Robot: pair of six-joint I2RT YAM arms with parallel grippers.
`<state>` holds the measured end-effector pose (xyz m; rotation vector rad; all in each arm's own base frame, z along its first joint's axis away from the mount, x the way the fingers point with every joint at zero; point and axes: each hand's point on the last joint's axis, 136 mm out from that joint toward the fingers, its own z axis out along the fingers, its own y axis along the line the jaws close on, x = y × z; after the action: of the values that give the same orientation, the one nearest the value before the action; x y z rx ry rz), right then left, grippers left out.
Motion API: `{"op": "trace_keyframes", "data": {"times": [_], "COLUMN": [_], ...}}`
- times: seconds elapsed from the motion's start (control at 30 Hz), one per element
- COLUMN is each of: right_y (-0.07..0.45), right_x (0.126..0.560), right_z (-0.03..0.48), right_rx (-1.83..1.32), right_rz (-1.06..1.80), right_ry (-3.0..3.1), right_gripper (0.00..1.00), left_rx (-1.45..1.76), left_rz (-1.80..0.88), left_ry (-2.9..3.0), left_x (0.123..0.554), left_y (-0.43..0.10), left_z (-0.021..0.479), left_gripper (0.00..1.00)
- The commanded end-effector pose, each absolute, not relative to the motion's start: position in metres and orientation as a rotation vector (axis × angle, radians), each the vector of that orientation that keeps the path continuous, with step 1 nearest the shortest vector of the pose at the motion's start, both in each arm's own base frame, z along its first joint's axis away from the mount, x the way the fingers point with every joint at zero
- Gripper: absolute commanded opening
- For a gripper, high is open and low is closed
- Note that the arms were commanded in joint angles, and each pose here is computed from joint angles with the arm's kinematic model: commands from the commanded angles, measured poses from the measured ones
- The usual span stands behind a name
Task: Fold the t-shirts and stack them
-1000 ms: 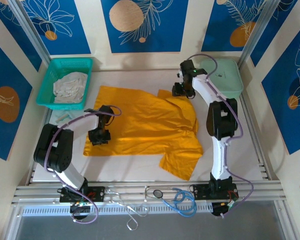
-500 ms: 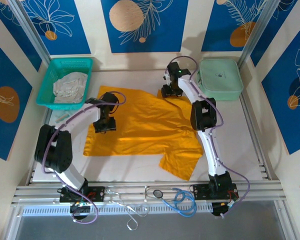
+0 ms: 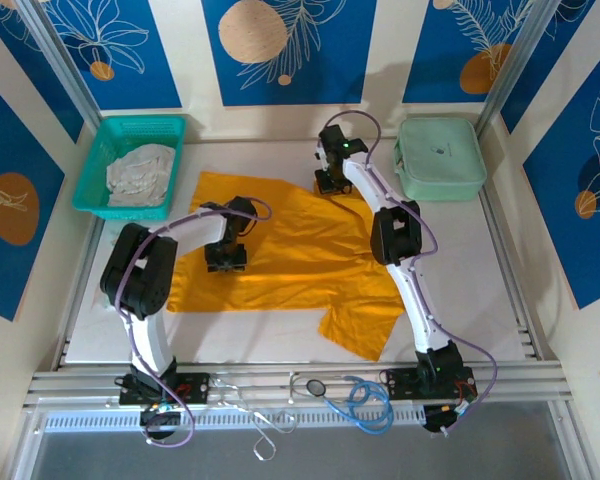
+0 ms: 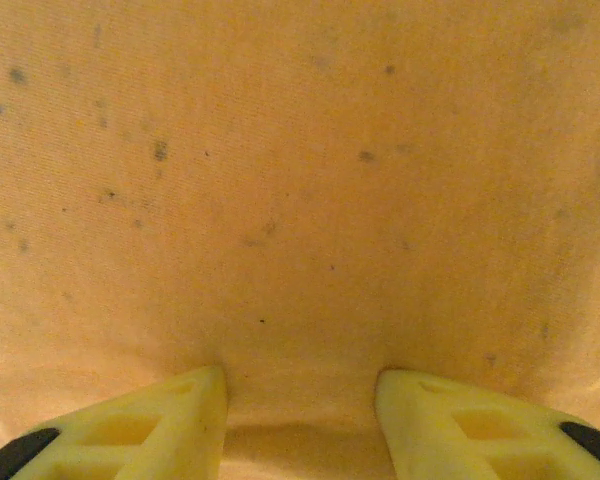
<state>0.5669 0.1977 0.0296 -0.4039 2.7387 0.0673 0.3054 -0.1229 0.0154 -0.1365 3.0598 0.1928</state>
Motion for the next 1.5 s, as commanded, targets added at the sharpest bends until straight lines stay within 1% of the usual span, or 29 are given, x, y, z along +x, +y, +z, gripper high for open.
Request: {"op": "trace_keyframes", "data": {"times": [0.0,0.13,0.23,0.43,0.63,0.67,0.7,0.73,0.77,0.8,0.83,0.97,1.07,1.1,1.17,1.23,1.3,1.37,1.43,1.47], "right_y": [0.169,0.136,0.112,0.078,0.082,0.086,0.092,0.095,0.098,0.102,0.105,0.109,0.106,0.104,0.103,0.1,0.099,0.099,0.101,0.103], "right_x": [0.594,0.627,0.643,0.659,0.674,0.675,0.675,0.674,0.672,0.67,0.667,0.654,0.64,0.633,0.617,0.597,0.576,0.554,0.532,0.523], "right_z": [0.058,0.116,0.15,0.18,0.197,0.196,0.192,0.186,0.18,0.174,0.169,0.165,0.171,0.173,0.173,0.17,0.164,0.154,0.142,0.136], "right_rx": [-0.229,-0.007,0.125,0.27,0.227,0.208,0.179,0.164,0.156,0.138,0.121,0.096,0.109,0.119,0.143,0.181,0.22,0.26,0.3,0.314], "right_rz": [-0.009,0.005,0.021,-0.038,-0.005,0.012,0.034,0.041,0.043,0.05,0.056,0.03,0.03,0.029,0.035,0.054,0.079,0.112,0.154,0.173], "right_ry": [2.653,2.479,2.373,2.242,2.162,2.166,2.178,2.196,2.213,2.235,2.257,2.307,2.338,2.352,2.385,2.421,2.461,2.507,2.562,2.589], "right_gripper": [0.0,0.0,0.0,0.0,0.0,0.08,0.29,0.55,0.73,0.82,0.84,0.84,0.79,0.77,0.71,0.64,0.56,0.46,0.33,0.29], "left_rx": [-0.128,-0.135,-0.138,-0.136,-0.139,-0.137,-0.137,-0.136,-0.137,-0.136,-0.135,-0.127,-0.11,-0.103,-0.088,-0.063,-0.039,-0.013,0.005,0.009], "left_rz": [0.284,0.308,0.321,0.337,0.349,0.349,0.35,0.349,0.347,0.343,0.337,0.325,0.321,0.316,0.302,0.282,0.273,0.278,0.289,0.293], "left_ry": [3.177,3.195,3.2,3.206,3.209,3.209,3.207,3.207,3.207,3.206,3.206,3.195,3.171,3.156,3.117,3.061,3.003,2.939,2.88,2.855], "left_x": [0.27,0.26,0.258,0.262,0.261,0.261,0.261,0.261,0.262,0.262,0.263,0.267,0.275,0.279,0.291,0.308,0.326,0.346,0.369,0.38], "left_y": [-0.111,-0.107,-0.105,-0.106,-0.105,-0.105,-0.104,-0.105,-0.105,-0.106,-0.106,-0.109,-0.11,-0.111,-0.114,-0.119,-0.123,-0.126,-0.129,-0.13], "left_z": [-0.019,-0.025,-0.028,-0.032,-0.036,-0.036,-0.036,-0.037,-0.036,-0.036,-0.036,-0.03,-0.017,-0.009,0.009,0.036,0.063,0.09,0.115,0.124], "left_gripper": [0.46,0.46,0.46,0.45,0.45,0.45,0.45,0.46,0.46,0.46,0.46,0.46,0.46,0.49,0.59,0.76,0.87,0.9,0.88,0.86]}}
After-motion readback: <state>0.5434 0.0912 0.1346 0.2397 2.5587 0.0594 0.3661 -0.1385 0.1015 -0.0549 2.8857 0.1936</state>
